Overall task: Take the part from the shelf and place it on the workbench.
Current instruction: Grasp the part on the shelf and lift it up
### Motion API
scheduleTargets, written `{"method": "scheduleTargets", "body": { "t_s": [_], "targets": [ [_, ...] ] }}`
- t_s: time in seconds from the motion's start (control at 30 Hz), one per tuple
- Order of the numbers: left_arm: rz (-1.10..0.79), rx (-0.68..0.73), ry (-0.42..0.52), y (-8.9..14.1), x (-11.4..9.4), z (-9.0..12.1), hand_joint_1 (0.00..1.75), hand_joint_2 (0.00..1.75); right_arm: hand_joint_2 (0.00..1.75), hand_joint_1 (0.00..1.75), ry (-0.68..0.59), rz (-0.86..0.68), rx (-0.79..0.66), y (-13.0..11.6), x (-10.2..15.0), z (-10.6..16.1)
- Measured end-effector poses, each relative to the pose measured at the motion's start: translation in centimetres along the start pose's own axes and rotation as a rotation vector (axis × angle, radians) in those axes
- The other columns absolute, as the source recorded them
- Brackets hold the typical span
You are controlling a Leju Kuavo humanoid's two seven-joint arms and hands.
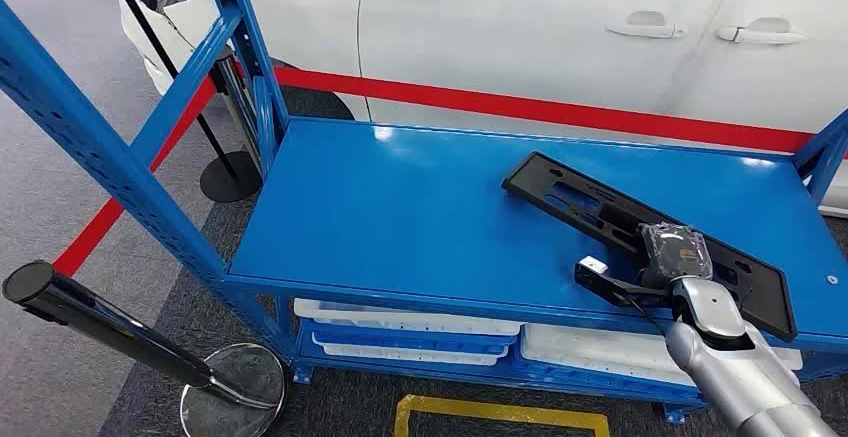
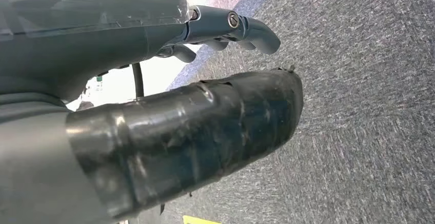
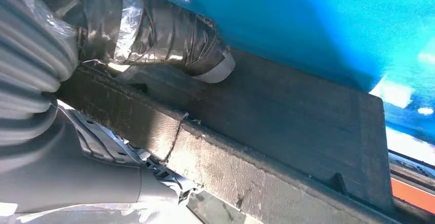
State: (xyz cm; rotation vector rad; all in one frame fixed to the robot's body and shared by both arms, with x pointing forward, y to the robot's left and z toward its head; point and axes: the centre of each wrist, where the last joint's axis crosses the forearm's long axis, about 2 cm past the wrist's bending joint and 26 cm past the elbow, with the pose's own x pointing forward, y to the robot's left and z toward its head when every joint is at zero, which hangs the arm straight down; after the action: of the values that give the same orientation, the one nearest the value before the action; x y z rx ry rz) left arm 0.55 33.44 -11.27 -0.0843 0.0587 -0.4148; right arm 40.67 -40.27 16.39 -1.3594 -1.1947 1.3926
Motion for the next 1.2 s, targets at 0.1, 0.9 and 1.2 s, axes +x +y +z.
{"method": "scheduleTargets", "body": {
  "t_s": [0.1,0.9,1.2],
  "targets": [
    [-0.001,0.000,0.000,0.0,0.0,0.0,0.00,0.44,1.75,1.75,0.000,-0.001,0.000,0.0,0.0,0.0],
    [0.062,0.076,0.082,-0.7,-1.9,-0.2,0.00,1.75,1.75,1.75,-0.210,-0.176,-0.563,-12.0,-7.8,10.0],
    [0.073,0.075,0.092,-0.9,-1.9,-0.2,0.00,1.75,1.75,1.75,-0.250,-0.114,-0.651,-13.8,-8.9,13.4]
  ]
}}
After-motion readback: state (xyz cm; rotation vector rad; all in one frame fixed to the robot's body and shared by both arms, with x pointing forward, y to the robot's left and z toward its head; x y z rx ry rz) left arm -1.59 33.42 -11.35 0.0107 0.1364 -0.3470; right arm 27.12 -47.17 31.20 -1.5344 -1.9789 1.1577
